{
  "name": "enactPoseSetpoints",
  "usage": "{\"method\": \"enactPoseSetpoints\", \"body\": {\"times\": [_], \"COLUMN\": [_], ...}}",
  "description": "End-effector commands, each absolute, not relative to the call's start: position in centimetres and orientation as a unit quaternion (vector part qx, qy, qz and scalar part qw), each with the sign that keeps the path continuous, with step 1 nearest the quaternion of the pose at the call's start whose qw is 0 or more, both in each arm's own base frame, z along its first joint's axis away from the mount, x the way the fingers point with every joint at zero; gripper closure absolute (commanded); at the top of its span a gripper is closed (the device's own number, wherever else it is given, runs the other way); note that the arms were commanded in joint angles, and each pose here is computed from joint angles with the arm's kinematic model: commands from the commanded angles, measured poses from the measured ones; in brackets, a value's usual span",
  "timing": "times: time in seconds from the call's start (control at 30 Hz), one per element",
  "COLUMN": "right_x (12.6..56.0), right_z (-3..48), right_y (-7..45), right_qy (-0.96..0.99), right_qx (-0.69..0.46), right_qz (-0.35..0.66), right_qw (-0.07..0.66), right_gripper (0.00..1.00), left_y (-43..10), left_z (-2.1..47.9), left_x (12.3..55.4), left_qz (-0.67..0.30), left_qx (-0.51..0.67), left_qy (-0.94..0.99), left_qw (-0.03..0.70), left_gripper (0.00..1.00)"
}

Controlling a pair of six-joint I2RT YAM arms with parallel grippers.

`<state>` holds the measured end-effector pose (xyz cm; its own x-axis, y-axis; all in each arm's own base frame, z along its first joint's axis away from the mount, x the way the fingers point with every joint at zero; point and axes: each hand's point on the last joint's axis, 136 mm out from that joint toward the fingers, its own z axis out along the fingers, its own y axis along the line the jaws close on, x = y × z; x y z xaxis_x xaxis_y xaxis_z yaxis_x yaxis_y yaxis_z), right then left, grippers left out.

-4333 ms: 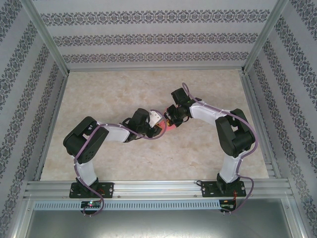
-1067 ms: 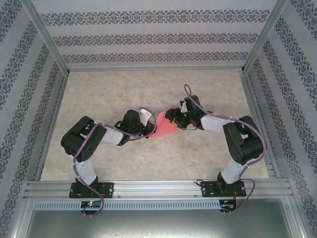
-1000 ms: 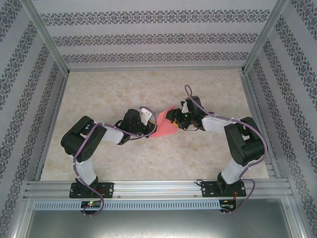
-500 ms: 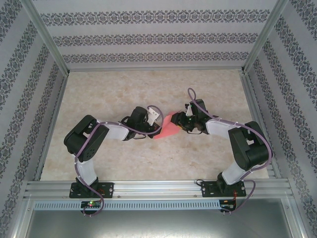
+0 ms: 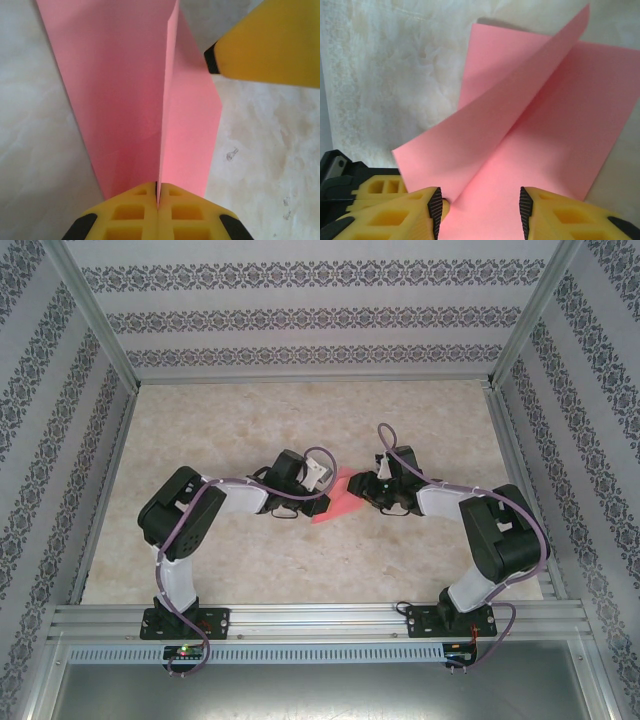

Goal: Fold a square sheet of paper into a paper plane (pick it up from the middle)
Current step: Fourth fold the wing at the center of the table.

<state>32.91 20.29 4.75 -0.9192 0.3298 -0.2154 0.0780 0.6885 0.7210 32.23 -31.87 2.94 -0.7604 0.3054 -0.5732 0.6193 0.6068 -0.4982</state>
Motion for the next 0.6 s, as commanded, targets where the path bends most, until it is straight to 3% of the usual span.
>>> {"method": "enactPoseSetpoints", "body": {"times": [0.0,0.57], "right_x": [33.87,33.70], "right_z": [5.15,5.03], "right_y": [20.88,21.58], "right_qy": [0.901,0.910], "right_qx": [0.096,0.096], "right_qz": [0.383,0.368], "right_qw": [0.178,0.168], "right_gripper": [0.53,0.51], "left_y": [-32.43,-32.68], "left_z": [2.55,2.48], "left_x": [31.51,31.71], "left_qz": [-0.365,-0.381], "left_qx": [0.246,0.204], "left_qy": [0.877,0.886], "left_qw": [0.191,0.171], "left_gripper": [0.98,0.98]}}
